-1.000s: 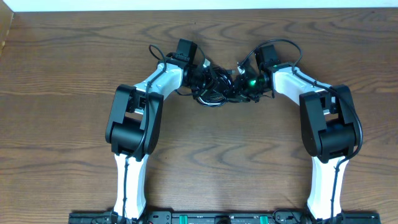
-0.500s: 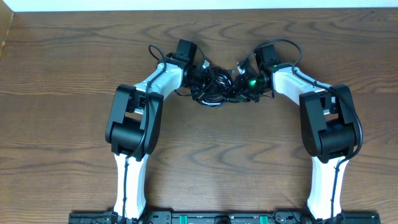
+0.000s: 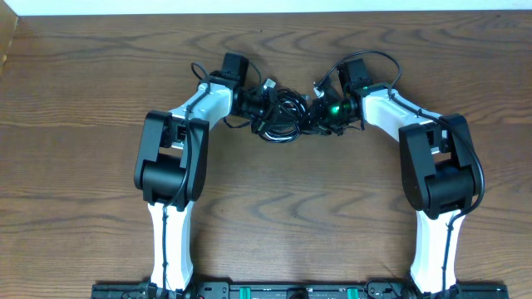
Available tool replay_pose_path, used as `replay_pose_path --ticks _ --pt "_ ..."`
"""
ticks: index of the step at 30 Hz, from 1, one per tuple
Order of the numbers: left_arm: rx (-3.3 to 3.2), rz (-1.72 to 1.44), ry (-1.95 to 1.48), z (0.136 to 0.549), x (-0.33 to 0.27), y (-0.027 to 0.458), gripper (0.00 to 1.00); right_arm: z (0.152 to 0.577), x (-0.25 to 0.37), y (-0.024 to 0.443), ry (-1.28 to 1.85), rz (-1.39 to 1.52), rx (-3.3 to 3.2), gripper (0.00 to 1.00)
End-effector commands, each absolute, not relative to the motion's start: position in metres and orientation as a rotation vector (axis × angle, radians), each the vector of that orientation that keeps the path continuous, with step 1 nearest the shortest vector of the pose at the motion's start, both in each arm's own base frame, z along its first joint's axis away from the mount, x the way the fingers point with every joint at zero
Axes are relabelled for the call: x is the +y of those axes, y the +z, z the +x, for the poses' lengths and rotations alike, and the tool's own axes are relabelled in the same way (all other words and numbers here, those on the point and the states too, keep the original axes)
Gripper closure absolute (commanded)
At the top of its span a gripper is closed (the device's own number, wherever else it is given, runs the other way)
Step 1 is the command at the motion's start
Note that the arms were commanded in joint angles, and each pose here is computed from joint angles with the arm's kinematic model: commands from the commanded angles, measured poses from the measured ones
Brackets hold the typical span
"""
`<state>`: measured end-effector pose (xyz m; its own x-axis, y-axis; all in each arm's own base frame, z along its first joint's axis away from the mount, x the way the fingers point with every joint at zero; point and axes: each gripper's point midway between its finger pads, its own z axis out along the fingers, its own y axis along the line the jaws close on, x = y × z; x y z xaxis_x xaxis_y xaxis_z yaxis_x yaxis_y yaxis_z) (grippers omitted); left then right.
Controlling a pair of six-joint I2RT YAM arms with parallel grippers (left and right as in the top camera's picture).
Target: Untangle cables
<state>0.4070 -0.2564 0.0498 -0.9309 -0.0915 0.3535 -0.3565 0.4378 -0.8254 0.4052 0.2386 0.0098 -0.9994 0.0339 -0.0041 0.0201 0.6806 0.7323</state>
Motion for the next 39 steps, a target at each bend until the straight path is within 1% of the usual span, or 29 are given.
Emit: replay_pose_path --ticks 1,6,13,21,24,33,36,39 --pt "-2.241 0.232 1.747 0.406 -0.262 0.103 0.93 0.402 0.223 -0.017 1.073 0.094 2.936 0.89" --pt "-2.146 0.171 1.844 0.406 -0.261 0.121 0.93 0.402 0.223 -0.017 1.073 0.093 2.937 0.89" --pt "-2.081 0.15 1.906 0.409 -0.253 0.133 0.93 0.402 0.223 -0.017 1.073 0.093 2.937 0.88" --pt "-2.054 0.205 1.915 0.415 -0.241 0.139 0.93 0.404 0.219 -0.02 1.029 0.102 2.94 0.89" --pt "-2.06 0.215 1.926 0.418 -0.236 0.143 0.93 0.406 0.212 -0.025 0.967 0.13 2.951 0.89" --pt "-2.114 0.134 1.997 0.417 -0.228 0.179 0.93 0.411 0.198 -0.026 0.939 0.203 2.952 0.88" --pt "-2.136 0.11 2.009 0.417 -0.228 0.179 0.93 0.411 0.199 -0.026 0.941 0.201 2.952 0.87" --pt "-2.228 0.117 1.954 0.418 -0.237 0.166 0.93 0.411 0.199 -0.026 0.941 0.199 2.952 0.87"
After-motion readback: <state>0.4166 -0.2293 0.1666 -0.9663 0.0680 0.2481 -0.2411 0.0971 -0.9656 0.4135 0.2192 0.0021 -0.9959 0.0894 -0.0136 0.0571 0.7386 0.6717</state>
